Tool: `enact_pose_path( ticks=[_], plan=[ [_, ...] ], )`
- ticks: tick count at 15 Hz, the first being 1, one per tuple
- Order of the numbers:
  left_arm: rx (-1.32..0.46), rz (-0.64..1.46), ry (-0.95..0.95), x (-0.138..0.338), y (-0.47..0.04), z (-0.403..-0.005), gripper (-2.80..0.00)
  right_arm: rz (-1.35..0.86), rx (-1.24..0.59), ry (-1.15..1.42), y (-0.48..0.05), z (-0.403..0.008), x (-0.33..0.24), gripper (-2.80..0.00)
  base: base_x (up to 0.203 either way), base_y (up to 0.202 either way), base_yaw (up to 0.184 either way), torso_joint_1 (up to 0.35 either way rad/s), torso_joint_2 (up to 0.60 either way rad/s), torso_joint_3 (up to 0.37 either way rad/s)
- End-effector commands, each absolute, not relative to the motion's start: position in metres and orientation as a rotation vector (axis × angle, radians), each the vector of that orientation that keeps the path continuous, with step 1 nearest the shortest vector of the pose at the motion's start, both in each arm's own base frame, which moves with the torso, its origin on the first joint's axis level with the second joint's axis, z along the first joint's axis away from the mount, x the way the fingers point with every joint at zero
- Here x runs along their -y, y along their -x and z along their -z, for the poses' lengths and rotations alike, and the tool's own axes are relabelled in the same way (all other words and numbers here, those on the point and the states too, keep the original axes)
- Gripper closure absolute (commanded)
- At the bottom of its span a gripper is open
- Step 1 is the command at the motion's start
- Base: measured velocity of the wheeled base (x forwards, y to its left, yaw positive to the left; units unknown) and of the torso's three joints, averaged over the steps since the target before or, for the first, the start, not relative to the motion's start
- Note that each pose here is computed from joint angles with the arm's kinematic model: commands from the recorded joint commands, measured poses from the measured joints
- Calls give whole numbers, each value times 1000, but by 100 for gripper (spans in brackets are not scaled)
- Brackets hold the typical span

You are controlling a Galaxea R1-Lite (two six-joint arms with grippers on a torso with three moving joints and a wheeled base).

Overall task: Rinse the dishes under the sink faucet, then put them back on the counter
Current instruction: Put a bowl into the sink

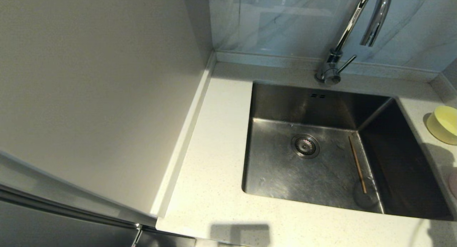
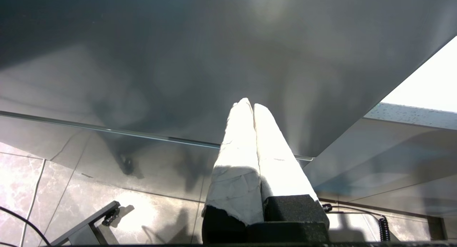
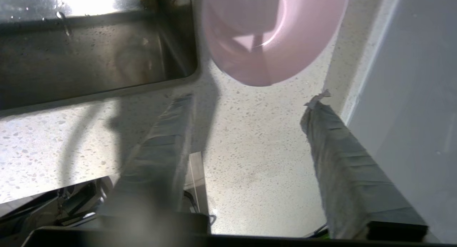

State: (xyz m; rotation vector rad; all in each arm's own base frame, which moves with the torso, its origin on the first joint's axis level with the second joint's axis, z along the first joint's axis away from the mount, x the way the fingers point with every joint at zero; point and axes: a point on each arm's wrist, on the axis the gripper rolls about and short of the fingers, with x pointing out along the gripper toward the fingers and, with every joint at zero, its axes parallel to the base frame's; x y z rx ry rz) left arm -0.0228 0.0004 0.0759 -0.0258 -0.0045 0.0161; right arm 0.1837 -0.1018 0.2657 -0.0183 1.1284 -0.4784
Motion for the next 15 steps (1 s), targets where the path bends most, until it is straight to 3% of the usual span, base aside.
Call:
enact_pose_path(
  ticks=[1, 15],
  plan=[
    [8, -17, 26, 0, 23, -76, 0, 451, -1157, 24, -191, -260, 101, -280, 0, 0, 0, 0, 0, 0],
    [8, -17, 26, 0, 23, -76, 0, 419, -1251, 8, -250, -222, 121, -280, 0, 0, 0, 0, 0, 0]
  ],
)
